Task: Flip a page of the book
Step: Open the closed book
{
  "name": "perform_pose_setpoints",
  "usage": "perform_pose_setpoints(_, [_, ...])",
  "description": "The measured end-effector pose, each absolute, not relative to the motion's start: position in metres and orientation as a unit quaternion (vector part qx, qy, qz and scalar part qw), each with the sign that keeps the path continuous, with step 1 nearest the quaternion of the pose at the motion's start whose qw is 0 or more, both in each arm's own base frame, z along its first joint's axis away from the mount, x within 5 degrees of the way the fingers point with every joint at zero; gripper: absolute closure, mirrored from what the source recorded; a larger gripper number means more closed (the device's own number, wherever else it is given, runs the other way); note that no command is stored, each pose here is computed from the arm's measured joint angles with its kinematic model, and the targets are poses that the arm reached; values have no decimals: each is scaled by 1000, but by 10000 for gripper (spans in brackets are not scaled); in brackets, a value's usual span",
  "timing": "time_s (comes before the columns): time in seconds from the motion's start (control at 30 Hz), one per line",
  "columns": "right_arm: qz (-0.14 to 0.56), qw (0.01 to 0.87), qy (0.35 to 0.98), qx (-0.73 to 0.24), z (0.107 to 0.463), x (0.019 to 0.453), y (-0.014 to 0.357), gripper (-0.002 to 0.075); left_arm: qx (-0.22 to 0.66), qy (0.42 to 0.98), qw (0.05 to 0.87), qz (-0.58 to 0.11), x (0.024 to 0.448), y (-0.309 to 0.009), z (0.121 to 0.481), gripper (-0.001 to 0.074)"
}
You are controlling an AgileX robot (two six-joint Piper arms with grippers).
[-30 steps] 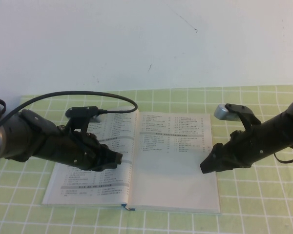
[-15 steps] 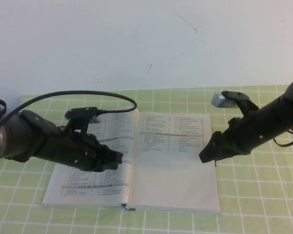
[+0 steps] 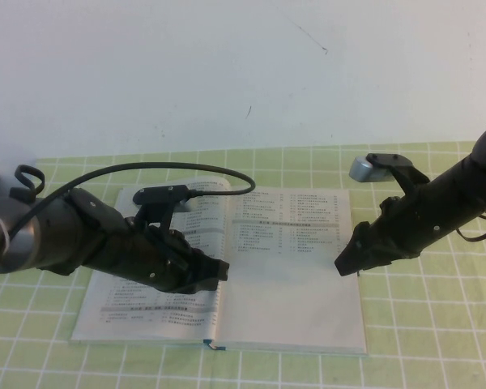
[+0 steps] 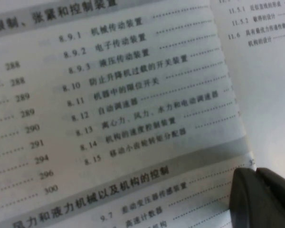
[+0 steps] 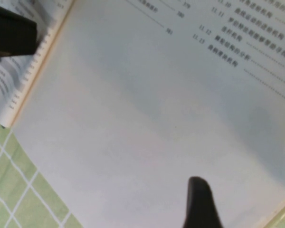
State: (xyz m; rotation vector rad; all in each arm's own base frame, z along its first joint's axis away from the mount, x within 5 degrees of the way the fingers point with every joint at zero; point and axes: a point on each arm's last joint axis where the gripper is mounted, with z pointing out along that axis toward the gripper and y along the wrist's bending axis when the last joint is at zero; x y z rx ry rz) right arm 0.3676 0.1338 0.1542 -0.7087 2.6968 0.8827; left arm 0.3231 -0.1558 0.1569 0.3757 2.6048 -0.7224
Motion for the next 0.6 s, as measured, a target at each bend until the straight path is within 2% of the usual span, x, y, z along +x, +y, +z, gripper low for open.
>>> perform_pose_setpoints(0.47, [292,105,930,-198,153,370,132,313,136,930,217,-265,321,-158,167,738])
perform_pose_setpoints(0.6, [292,105,931,-191,153,370,132,313,142,931,236,-241,322,-154,173,738])
